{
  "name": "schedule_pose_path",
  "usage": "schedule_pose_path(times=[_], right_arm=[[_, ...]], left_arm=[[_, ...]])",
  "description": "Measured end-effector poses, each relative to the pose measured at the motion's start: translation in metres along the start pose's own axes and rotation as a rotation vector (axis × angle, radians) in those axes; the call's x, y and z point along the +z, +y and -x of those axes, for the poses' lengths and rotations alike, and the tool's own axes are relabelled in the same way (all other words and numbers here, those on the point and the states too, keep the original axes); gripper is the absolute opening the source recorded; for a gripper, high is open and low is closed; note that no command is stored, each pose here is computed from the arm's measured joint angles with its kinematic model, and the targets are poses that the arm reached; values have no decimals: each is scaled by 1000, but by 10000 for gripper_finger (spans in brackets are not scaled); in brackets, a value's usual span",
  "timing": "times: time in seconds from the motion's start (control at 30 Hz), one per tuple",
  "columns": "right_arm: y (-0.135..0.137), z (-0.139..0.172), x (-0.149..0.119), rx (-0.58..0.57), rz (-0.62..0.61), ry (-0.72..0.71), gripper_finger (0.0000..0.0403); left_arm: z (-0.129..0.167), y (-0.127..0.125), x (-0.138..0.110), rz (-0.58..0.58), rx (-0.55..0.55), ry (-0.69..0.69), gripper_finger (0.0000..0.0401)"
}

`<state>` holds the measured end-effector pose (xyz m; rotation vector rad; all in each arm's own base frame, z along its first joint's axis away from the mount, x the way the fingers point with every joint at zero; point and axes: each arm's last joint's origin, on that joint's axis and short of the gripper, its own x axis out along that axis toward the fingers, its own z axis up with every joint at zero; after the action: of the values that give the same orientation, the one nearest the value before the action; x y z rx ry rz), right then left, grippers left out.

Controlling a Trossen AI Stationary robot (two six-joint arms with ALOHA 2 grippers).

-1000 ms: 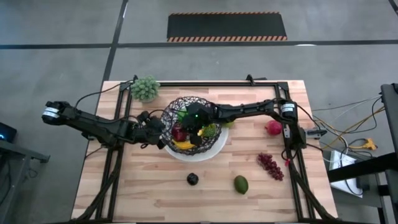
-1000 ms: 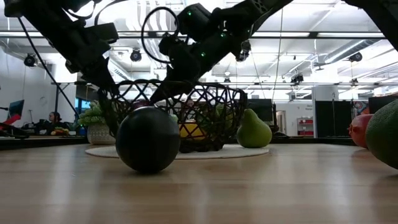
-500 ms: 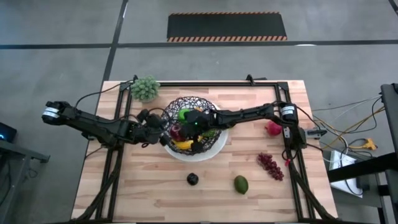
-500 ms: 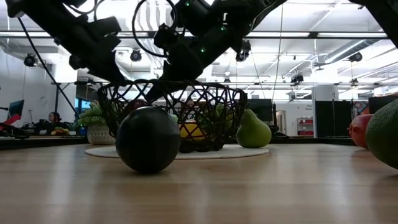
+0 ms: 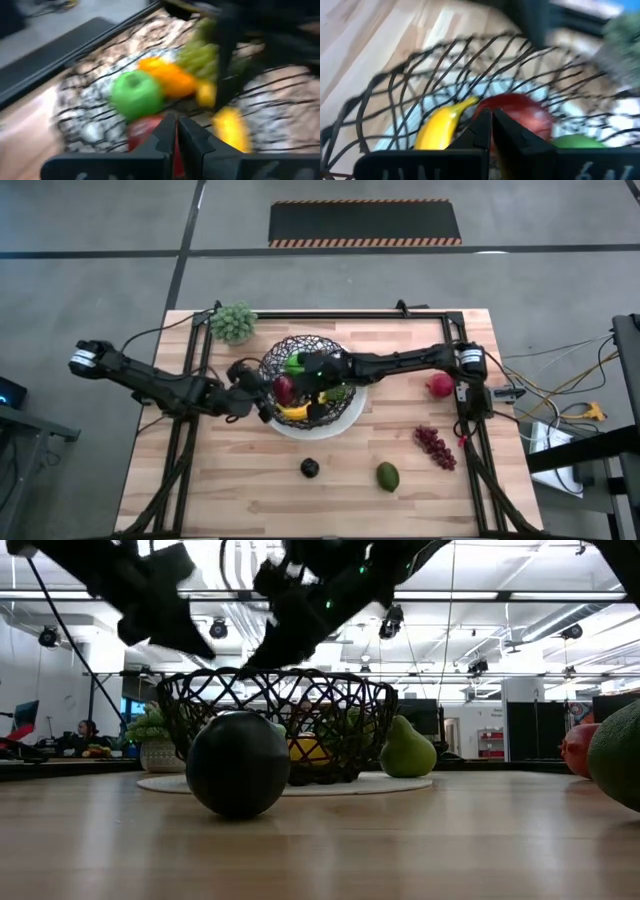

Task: Build produce basket
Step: Put the red apple into the wire basket

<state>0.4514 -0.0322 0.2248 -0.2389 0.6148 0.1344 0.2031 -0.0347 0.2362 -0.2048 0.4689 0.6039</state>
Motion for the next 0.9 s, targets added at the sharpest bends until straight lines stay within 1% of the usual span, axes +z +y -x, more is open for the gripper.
schedule_pose_path(times=[0.13,0.23,0.37,0.47,0.6,0.73,0.9], right_arm=[[0,18,7,-20,58,-28,9],[1,31,8,-28,73,-56,9],[6,47,4,-41,81,-108,9],[13,54,-5,-48,81,-151,9],[22,59,-15,-66,97,-242,9],[25,63,-27,-99,120,-342,9],[23,67,-39,-93,140,-435,9]], left_arm=[[12,-20,7,67,-151,-89,2],[21,-35,13,63,-257,-179,2],[24,-52,14,69,-338,-262,2],[18,-63,9,59,-355,-279,2],[5,-77,1,47,-352,-269,2],[-4,-87,-3,64,-363,-278,2],[-9,-93,-6,93,-393,-296,2]])
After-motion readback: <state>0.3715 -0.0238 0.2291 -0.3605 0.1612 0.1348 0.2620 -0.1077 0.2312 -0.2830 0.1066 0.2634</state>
